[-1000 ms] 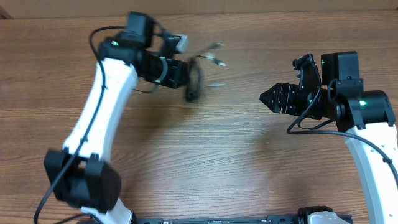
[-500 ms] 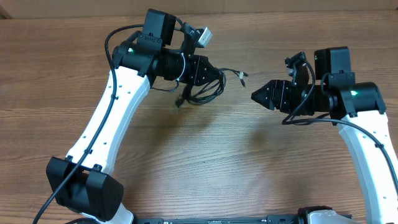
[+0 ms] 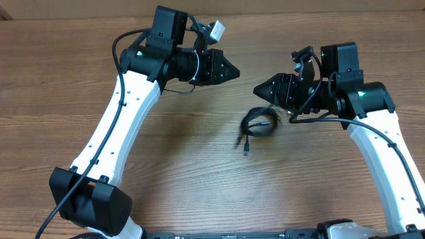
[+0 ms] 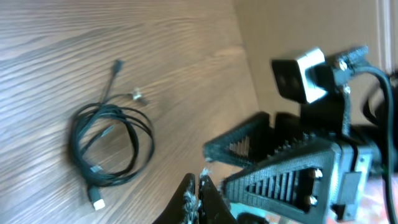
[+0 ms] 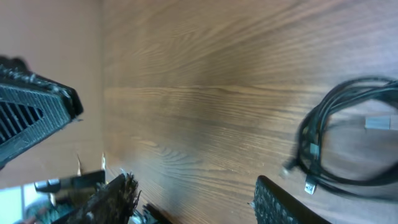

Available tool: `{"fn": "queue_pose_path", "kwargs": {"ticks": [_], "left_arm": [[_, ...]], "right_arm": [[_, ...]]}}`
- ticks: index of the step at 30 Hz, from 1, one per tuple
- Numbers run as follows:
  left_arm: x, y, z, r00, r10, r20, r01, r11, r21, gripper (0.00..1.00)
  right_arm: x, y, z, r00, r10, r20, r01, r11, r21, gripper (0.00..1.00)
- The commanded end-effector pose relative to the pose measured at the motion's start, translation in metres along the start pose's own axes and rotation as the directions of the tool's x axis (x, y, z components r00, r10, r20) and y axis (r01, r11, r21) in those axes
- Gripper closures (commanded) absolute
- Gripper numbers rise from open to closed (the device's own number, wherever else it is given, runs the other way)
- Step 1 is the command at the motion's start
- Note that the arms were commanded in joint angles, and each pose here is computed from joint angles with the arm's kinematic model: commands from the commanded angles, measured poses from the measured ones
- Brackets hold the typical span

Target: Untangle cables

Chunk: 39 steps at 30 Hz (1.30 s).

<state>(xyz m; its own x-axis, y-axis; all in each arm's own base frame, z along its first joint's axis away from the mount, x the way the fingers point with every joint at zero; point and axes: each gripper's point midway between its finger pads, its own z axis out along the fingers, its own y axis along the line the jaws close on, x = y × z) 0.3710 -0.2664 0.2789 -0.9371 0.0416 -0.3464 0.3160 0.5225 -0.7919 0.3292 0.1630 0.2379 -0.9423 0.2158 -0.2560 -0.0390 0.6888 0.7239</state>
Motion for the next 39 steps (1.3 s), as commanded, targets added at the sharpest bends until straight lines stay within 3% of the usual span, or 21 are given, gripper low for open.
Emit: {"fn": "queue_pose_path", "kwargs": {"ticks": [1,5,7,9,15,26,29,38,39], "left_arm": [[-0.008,0.013,0.0,0.994,-0.086,0.066,0.093,0.989,-0.116,0.96],[-0.01,0.034,0.0,0.99,-0.088,0.108,0.111,0.966,-0.235,0.9],[-0.009,0.043,0.005,0.992,-0.079,0.099,0.103,0.959,-0.265,0.72],[-0.007,0.046,0.012,0.995,-0.066,0.077,0.084,0.96,-0.268,0.67],[-0.005,0.075,0.033,0.996,-0.08,0.026,0.085,0.952,-0.293,0.71],[-0.018,0.12,0.017,0.993,-0.091,0.073,0.113,0.911,-0.397,0.63],[-0.018,0.138,-0.005,0.994,-0.094,0.06,0.11,0.907,-0.406,0.65],[-0.007,0.146,-0.022,0.998,-0.056,-0.014,0.046,0.926,-0.375,0.63],[-0.006,0.146,-0.022,0.998,-0.058,-0.015,0.048,0.926,-0.375,0.62]], "right_arm": [[-0.007,-0.016,-0.005,0.995,0.089,0.055,-0.095,0.989,0.11,0.4],[-0.006,-0.058,-0.009,0.983,0.148,0.112,-0.177,0.933,0.313,0.39],[-0.002,-0.082,-0.007,0.979,0.175,0.108,-0.204,0.887,0.414,0.39],[0.0,-0.094,0.0,0.976,0.197,0.089,-0.216,0.867,0.45,0.39],[-0.003,-0.121,0.035,0.971,0.238,0.032,-0.222,0.842,0.491,0.4],[0.009,-0.148,0.106,0.943,0.332,-0.023,-0.268,0.798,0.54,0.39],[0.01,-0.149,0.127,0.947,0.319,-0.027,-0.256,0.804,0.537,0.47],[0.025,-0.176,0.152,0.929,0.369,-0.029,-0.277,0.744,0.608,0.52],[0.026,-0.178,0.154,0.928,0.371,-0.031,-0.276,0.743,0.61,0.62]]}}
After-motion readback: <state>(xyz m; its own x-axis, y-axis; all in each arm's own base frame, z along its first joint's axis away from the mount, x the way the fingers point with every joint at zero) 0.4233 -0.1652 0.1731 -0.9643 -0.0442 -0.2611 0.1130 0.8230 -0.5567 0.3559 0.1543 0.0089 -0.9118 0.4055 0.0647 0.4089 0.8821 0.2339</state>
